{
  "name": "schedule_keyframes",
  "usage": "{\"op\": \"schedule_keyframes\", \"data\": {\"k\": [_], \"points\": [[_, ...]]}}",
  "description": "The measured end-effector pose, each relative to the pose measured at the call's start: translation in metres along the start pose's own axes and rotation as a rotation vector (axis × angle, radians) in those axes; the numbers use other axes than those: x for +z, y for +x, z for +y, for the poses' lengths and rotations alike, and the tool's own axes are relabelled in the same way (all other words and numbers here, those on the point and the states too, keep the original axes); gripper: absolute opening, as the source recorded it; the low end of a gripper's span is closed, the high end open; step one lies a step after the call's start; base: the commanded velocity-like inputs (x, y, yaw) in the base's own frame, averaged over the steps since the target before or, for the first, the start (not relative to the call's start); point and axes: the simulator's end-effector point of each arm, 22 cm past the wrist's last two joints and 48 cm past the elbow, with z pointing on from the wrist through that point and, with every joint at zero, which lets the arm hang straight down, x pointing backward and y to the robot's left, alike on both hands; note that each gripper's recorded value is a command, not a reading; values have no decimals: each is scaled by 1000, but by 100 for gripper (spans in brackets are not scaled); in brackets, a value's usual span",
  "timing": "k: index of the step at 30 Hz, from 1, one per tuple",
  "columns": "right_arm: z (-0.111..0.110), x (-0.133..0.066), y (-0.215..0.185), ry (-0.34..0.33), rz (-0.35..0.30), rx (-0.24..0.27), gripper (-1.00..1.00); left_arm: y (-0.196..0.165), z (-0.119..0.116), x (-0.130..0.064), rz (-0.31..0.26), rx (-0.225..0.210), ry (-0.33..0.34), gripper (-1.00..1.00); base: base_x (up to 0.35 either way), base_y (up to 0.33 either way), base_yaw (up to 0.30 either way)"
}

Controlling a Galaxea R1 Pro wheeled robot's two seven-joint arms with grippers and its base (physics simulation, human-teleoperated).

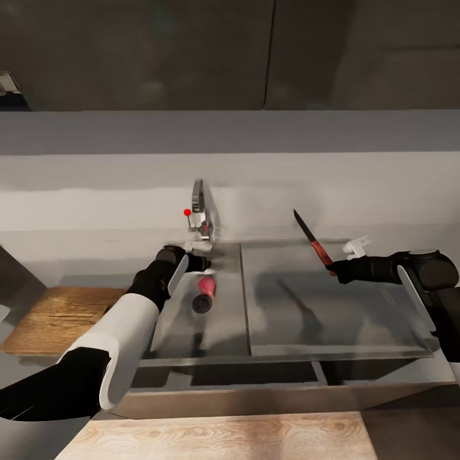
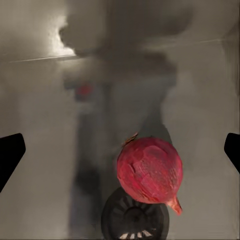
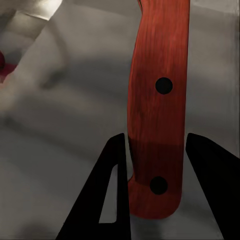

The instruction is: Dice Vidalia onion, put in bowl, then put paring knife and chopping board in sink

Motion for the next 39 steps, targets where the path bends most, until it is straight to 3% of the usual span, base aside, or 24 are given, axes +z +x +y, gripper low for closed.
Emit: {"op": "schedule_keyframes", "data": {"k": [12, 18, 27, 32, 35, 39], "points": [[0, 0, 0, 1, 1, 0, -100, -1, 0, 0, -2, -1, 3, 100, 20, -23, 0], [-1, 2, 1, 0, 3, 1, -100, -11, 0, 2, -53, -5, 3, 100, 0, 0, 0], [-1, 2, 2, 0, 5, 0, -100, -11, 0, 3, -59, -6, 1, 100, 0, 0, 0], [-8, -2, 4, 12, 11, -2, -100, -3, 1, 6, -38, -8, -1, 100, 0, 0, 0], [-18, -8, 7, 33, 21, -8, -100, 20, 1, 15, 15, -6, -2, 100, 0, 0, 0], [-23, -11, 8, 42, 25, -10, -100, 33, 1, 20, 46, -7, -2, 100, 0, 0, 0]]}}
